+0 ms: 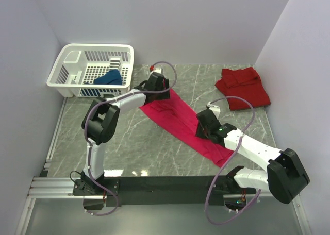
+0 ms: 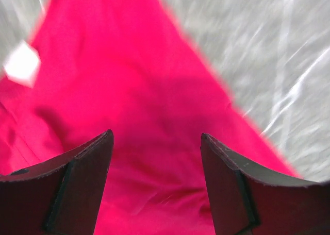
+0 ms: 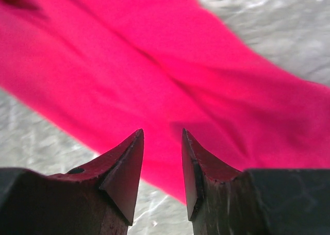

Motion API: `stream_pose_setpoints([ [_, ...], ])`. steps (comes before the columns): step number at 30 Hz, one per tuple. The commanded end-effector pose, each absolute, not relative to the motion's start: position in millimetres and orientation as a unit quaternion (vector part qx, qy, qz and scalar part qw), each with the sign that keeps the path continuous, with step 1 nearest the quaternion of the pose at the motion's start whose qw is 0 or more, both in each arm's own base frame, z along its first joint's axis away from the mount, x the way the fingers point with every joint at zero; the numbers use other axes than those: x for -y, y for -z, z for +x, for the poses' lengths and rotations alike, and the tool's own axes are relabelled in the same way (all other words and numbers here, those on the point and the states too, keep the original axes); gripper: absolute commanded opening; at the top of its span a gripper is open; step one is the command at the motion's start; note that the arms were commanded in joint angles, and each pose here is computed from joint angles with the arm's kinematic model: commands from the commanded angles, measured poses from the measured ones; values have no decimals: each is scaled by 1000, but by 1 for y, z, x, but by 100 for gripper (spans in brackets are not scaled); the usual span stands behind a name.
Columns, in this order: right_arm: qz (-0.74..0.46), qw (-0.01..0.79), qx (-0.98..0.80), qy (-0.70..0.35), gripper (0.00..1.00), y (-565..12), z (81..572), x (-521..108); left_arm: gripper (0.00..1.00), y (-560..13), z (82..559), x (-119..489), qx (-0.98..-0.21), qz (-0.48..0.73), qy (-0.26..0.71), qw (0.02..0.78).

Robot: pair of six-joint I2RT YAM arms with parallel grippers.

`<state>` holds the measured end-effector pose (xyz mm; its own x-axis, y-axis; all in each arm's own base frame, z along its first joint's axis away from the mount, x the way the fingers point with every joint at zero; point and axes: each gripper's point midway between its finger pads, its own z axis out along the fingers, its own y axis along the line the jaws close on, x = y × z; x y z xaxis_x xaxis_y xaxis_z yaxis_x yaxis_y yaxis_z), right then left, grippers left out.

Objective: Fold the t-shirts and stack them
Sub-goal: Fold the tshirt

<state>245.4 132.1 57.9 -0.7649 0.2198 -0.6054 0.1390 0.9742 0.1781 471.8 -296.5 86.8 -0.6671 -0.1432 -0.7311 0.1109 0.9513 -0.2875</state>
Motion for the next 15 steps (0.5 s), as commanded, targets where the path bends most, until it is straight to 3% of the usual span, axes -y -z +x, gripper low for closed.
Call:
stream_pose_setpoints([
  [1,111,352,-929,-38,43,-61,254,-115,74,-59,450,293,-914,-17,163,371],
  [11,123,325,-937,-29,43,-37,250,-106,74,-24,432,284,-929,-23,150,337],
  [15,126,320,-938,-31,37,-31,246,-105,74,-20,432,283,-931,-22,144,335],
])
